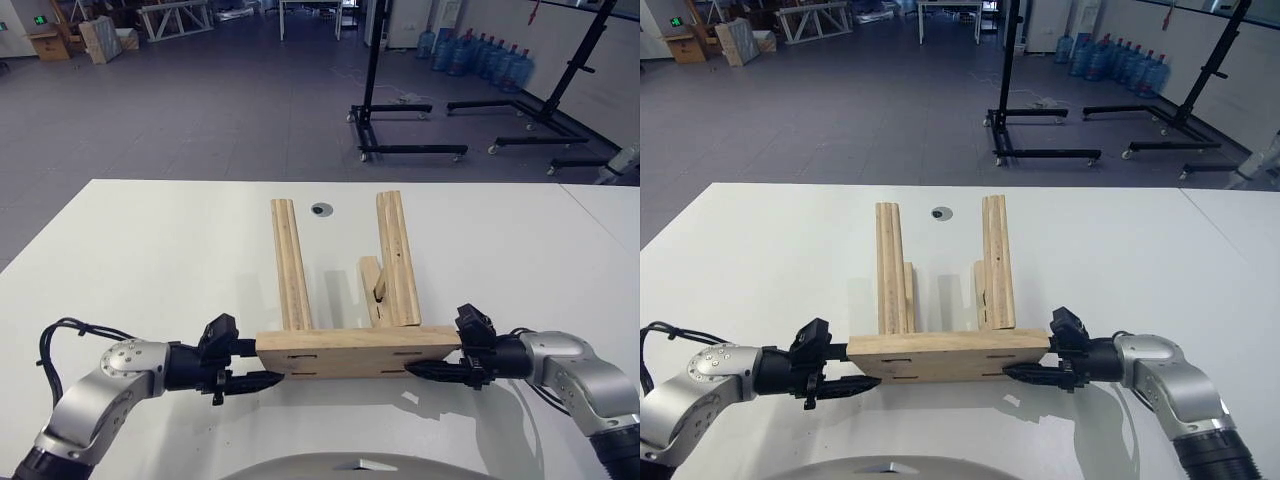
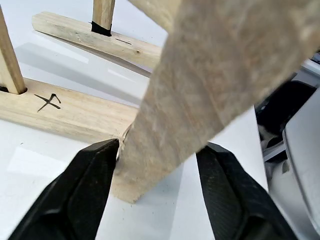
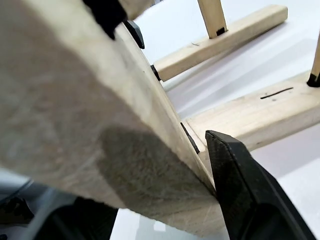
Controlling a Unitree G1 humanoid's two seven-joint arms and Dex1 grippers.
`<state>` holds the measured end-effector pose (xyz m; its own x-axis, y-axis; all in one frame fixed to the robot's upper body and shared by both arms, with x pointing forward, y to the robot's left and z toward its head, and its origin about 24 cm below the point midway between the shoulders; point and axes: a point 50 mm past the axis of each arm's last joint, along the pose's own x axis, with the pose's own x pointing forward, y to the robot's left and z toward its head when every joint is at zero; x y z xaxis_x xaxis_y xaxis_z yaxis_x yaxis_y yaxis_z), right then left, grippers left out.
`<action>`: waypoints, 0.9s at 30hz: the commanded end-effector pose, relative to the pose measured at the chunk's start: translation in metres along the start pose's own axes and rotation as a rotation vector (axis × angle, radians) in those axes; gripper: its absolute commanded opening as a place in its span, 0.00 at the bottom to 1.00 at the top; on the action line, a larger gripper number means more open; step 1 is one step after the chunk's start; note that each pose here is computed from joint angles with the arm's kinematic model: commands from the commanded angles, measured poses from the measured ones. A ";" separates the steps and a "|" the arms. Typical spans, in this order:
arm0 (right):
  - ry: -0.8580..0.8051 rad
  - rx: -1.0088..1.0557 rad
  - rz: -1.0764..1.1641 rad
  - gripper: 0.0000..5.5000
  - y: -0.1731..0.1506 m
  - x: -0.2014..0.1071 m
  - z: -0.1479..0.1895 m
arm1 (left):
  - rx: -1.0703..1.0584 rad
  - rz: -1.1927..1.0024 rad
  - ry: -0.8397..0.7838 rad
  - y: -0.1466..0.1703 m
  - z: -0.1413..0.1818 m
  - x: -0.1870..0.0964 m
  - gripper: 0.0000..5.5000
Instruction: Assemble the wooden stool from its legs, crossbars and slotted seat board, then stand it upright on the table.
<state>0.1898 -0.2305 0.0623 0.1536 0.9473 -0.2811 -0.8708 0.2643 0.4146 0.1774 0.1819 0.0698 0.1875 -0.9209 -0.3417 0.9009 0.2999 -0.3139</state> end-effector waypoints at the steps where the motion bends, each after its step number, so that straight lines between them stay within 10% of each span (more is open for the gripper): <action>1: -0.049 0.009 0.031 0.43 0.002 0.005 0.010 | -0.036 -0.001 -0.057 0.006 0.021 0.001 0.37; 17: -0.367 0.264 0.063 0.35 -0.008 0.032 0.165 | -0.291 0.090 -0.304 0.025 0.112 0.012 0.36; 27: -0.327 0.585 -0.036 0.35 -0.033 0.057 0.191 | -0.476 0.230 -0.422 0.046 0.157 0.018 0.36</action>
<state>0.3124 -0.1888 0.1960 0.5040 0.8637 0.0022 -0.4904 0.2841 0.8239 0.2869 0.1783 0.1913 0.7226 -0.6907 -0.0256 0.5217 0.5694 -0.6353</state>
